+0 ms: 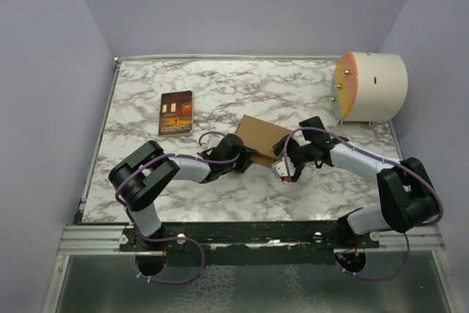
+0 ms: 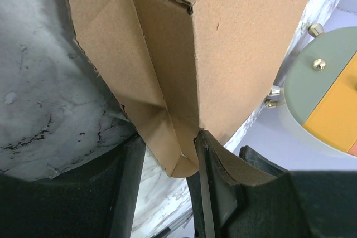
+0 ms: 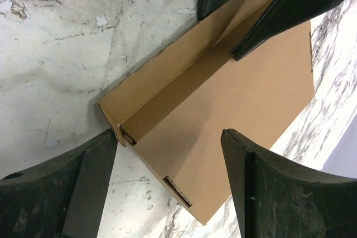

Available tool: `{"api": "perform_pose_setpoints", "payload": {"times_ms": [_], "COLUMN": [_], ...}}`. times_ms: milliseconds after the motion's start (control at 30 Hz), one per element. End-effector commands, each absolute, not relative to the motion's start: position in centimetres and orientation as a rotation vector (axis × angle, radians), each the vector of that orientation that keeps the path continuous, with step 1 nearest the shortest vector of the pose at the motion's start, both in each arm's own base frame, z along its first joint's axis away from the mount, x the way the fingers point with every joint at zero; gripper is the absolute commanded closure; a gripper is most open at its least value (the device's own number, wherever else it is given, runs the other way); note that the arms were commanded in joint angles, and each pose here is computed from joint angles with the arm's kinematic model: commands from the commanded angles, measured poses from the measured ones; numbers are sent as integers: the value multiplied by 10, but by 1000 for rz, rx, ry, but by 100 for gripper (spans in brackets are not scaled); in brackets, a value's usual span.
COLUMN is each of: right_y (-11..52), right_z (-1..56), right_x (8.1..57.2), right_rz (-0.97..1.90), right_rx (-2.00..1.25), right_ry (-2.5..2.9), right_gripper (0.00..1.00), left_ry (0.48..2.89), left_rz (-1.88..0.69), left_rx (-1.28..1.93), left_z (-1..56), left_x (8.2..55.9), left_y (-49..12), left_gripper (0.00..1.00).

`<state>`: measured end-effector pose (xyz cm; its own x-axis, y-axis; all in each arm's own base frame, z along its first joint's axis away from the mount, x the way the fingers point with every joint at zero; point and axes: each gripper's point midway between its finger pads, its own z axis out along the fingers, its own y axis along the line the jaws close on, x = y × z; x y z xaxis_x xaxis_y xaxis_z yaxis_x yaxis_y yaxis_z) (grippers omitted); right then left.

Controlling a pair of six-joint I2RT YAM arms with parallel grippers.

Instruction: Fold the paper box

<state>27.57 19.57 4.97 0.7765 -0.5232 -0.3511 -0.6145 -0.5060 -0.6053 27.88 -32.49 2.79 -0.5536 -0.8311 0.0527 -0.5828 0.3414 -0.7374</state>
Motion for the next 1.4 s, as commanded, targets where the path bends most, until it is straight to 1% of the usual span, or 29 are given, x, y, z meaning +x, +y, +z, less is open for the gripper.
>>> {"api": "perform_pose_setpoints", "payload": {"times_ms": [0, 333, 900, 1067, 1367], "right_y": [199, 201, 211, 211, 211], "right_z": [64, 64, 69, 68, 63], "right_x": [295, 295, 291, 291, 288], "right_rz": [72, 89, 160, 162, 182], "right_rx": [-2209, -2190, -2123, -2120, -2121], "right_ry": [807, 804, 817, 819, 835], "right_gripper": [25, 26, 26, 25, 24], "left_ry": [2445, 2448, 2450, 2454, 2465], "left_rz": [-684, -686, -695, -691, -684], "left_rx": [-1284, -1282, -1281, -1281, -1280], "left_z": [-36, -36, -37, -38, -42], "left_x": [245, 246, 246, 244, 242], "left_y": [-280, -280, -281, -280, -280], "left_gripper": [56, 56, 52, 51, 51]}}
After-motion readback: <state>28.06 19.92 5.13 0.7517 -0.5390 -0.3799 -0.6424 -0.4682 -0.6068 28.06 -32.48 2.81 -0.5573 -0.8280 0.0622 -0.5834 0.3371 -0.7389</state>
